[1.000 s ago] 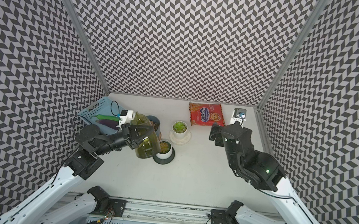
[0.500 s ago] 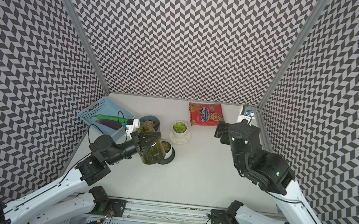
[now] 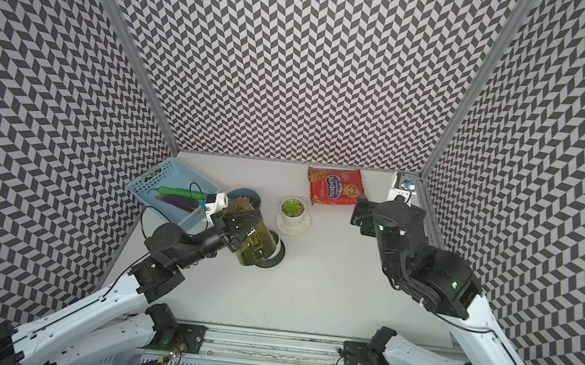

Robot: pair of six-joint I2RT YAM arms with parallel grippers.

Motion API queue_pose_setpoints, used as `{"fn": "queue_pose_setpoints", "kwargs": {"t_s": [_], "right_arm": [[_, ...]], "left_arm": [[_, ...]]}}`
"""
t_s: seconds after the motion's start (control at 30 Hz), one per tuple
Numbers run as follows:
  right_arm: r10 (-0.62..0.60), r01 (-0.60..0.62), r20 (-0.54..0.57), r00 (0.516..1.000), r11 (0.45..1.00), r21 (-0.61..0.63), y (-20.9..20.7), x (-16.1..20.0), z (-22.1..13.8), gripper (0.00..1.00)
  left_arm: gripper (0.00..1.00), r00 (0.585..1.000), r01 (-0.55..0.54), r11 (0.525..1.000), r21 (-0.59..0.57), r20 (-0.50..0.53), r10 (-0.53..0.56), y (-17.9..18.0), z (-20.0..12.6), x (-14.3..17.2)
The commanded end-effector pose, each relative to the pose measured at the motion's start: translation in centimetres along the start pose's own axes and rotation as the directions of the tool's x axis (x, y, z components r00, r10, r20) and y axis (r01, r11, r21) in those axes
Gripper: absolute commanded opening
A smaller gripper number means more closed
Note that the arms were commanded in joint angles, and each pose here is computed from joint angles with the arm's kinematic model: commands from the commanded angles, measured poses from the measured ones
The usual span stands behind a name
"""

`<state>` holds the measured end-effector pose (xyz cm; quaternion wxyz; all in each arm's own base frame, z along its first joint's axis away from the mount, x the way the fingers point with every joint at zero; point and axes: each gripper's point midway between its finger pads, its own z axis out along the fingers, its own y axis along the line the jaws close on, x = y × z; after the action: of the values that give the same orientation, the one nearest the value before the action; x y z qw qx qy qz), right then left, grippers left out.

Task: Water the succulent around the soil edge
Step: Water the soil of the potted plant with water.

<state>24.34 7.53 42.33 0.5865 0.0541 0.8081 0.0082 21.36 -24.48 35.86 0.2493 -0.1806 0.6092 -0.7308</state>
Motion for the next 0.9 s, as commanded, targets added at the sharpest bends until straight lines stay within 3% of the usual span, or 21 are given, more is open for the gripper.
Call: {"fn": "queue_pose_setpoints", "kwargs": {"t_s": [0.0, 0.33, 0.87], "right_arm": [[0.035, -0.035, 0.021, 0.999, 0.999, 0.003, -0.4, -0.4, -0.3, 1.00], [0.033, -0.033, 0.005, 0.999, 0.999, -0.002, 0.0, 0.2, 0.1, 1.00], [0.042, -0.042, 0.007, 0.999, 0.999, 0.005, -0.4, 0.4, -0.1, 1.00]], "left_arm": [[0.00, 1.000, 0.007, 0.990, 0.141, 0.014, -0.009, -3.7, -0.6, -0.1], [0.00, 0.998, 0.043, 0.984, 0.174, 0.045, -0.052, -3.7, -1.2, -0.8], [0.00, 0.998, 0.006, 0.984, 0.179, 0.067, -0.019, -4.1, -0.7, -2.7]]}}
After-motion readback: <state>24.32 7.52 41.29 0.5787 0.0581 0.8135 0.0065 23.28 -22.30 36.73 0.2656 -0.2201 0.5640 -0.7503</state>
